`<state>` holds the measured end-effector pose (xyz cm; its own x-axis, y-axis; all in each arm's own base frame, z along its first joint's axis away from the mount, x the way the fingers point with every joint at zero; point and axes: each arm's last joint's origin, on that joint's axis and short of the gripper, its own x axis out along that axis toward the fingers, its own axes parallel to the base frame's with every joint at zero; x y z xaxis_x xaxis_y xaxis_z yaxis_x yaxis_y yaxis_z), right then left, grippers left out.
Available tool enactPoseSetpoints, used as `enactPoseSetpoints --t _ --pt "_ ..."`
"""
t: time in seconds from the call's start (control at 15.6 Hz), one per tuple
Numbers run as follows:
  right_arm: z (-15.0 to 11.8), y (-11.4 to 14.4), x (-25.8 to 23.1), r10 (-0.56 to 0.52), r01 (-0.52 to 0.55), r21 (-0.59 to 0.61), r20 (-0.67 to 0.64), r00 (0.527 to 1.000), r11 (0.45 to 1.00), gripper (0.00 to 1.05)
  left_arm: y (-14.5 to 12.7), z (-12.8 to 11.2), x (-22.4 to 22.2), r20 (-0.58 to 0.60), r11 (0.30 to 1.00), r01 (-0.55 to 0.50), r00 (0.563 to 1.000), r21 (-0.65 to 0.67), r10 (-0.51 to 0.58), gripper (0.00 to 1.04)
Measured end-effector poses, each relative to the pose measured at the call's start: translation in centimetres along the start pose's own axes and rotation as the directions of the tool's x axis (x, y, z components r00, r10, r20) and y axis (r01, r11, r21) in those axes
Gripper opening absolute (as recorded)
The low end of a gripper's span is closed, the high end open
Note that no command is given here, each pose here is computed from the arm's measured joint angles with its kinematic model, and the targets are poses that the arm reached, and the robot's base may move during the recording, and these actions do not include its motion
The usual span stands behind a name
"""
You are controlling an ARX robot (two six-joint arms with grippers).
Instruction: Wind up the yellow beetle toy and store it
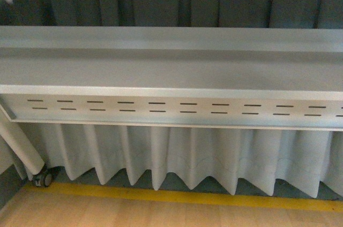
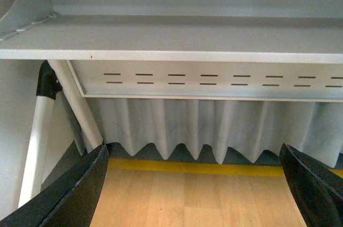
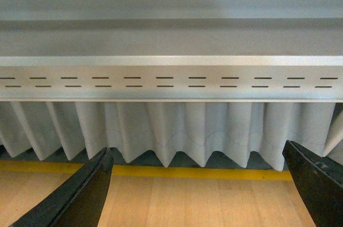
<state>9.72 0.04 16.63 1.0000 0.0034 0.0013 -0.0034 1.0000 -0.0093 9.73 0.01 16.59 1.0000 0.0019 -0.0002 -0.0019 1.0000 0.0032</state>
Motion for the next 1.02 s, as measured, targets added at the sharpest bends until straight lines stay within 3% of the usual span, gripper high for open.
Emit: enactPoseSetpoints --t 1.02 --pt "0.02 0.0 0.0 0.0 0.0 0.0 0.002 1.0 1.0 0.98 0.0 0.01 0.0 0.002 1.0 0.0 1.0 0.0 0.0 0.98"
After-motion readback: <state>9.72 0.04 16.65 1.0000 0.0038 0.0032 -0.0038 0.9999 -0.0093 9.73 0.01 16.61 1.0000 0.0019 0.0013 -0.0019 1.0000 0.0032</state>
